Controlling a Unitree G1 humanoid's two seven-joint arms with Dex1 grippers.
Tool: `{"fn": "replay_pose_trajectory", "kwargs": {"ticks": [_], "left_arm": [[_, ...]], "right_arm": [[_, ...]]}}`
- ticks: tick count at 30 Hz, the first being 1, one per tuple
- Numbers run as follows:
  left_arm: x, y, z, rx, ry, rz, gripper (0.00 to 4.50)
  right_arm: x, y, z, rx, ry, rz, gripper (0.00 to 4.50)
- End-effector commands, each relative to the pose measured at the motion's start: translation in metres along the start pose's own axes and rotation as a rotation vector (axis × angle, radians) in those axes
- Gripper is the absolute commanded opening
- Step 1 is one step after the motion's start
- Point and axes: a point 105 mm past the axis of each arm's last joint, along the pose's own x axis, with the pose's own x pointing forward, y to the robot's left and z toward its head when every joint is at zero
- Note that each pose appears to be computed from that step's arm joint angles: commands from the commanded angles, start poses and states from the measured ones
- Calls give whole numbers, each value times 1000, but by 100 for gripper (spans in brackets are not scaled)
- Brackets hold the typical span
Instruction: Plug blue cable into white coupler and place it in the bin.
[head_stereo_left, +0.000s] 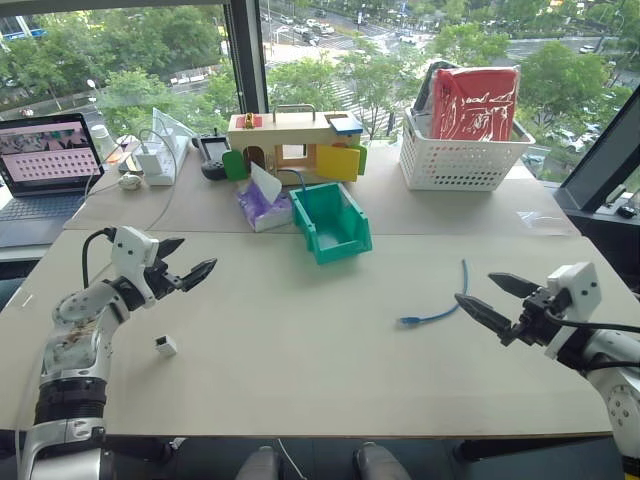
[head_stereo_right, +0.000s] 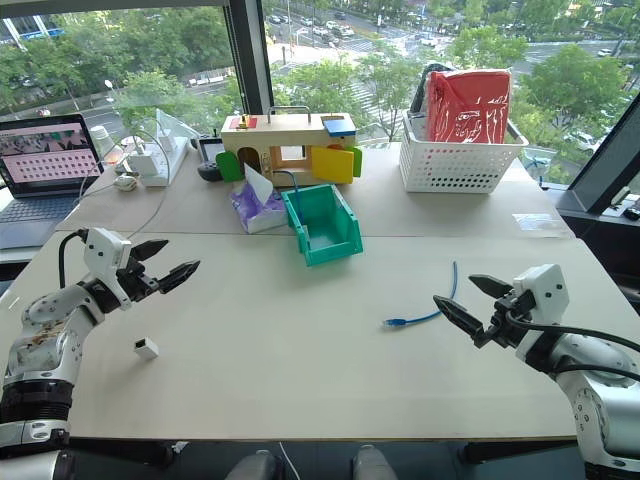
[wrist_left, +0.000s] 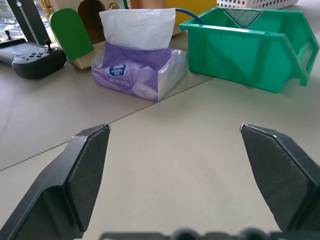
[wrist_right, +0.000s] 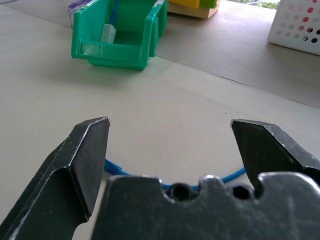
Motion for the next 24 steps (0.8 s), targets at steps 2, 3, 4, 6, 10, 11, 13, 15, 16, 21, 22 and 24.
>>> {"fn": "replay_pose_trajectory", "kwargs": {"ticks": [2,3,4,6,10,11,13,15,16,21,22,24], "left_arm": [[8,-31,37,4,-83,-226,450],[10,-45,46,28,-97,-309,450],[11,-55,50,42,-88,-370,450],[15,-70,48,84,-26,-444,450],[12,-94,55,59,12,-580,450],[10,-99,56,56,25,-611,450],[6,-106,57,39,42,-655,450],[3,-119,56,23,68,-728,450],[2,-127,54,11,78,-768,450],[1,-150,50,-6,112,-861,450],[1,-152,50,-5,110,-866,450],[1,-155,50,-1,109,-868,450]], "right_arm": [[15,21,11,-130,68,196,448],[20,29,5,-152,128,272,448],[25,31,-1,-167,179,314,448],[35,29,-7,-191,223,357,448],[52,34,-9,-225,249,472,448],[56,36,-11,-237,265,506,448],[59,38,-17,-258,300,548,448],[65,34,-28,-299,355,569,448],[69,31,-34,-310,377,573,448],[81,21,-50,-338,432,596,448],[82,20,-54,-348,443,603,448],[85,20,-57,-338,440,605,398]]}}
